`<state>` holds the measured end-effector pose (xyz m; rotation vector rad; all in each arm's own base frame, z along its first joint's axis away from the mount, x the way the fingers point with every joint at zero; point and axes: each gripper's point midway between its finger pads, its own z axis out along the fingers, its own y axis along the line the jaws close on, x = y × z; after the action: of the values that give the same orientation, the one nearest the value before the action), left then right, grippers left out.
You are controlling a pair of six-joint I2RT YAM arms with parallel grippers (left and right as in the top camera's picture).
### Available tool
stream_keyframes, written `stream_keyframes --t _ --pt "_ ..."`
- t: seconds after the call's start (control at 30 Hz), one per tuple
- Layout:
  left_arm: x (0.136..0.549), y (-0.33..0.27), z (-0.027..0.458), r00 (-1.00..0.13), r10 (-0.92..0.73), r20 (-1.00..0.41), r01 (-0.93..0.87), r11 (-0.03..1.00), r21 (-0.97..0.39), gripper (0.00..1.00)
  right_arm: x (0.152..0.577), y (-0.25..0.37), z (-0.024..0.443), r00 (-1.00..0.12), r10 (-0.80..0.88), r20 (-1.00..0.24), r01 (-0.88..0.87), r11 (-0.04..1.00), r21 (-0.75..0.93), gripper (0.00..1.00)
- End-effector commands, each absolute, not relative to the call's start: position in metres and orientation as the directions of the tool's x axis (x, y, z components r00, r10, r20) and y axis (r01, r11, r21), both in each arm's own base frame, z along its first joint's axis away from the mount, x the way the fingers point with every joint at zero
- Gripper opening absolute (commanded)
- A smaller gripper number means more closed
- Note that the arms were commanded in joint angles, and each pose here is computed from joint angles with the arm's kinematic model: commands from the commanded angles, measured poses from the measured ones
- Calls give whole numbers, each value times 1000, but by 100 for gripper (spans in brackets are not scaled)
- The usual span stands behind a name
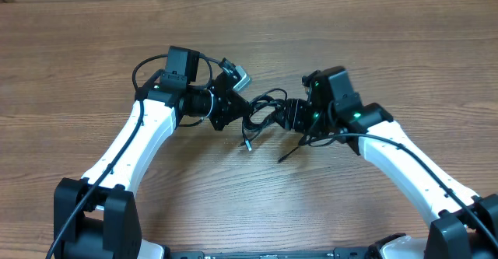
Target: Untangle cables
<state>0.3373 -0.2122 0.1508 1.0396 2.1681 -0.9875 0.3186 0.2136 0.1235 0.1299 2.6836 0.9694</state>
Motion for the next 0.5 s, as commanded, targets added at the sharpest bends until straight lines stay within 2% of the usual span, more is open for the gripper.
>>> stream_keyframes --t 0.0,0.1,0.23,0.3,0.47 --pt "347 -208 145 -680 347 -646 709 536 -459 5 312 232 156 -963 129 -236 -86 682 726 51" --pt "354 -207 136 -747 293 -597 634 585 -506 5 310 231 150 -966 165 -200 -26 704 710 35" --pt "360 -208 123 -817 230 -528 543 614 -573 4 310 232 141 -956 203 -214 12 752 659 34" --pt "358 -213 121 -815 239 -529 556 582 -593 4 311 233 137 -947 225 -228 33 776 630 34" --pt "344 -227 136 -728 296 -619 681 421 -599 4 312 233 126 -921 270 -280 80 835 544 34"
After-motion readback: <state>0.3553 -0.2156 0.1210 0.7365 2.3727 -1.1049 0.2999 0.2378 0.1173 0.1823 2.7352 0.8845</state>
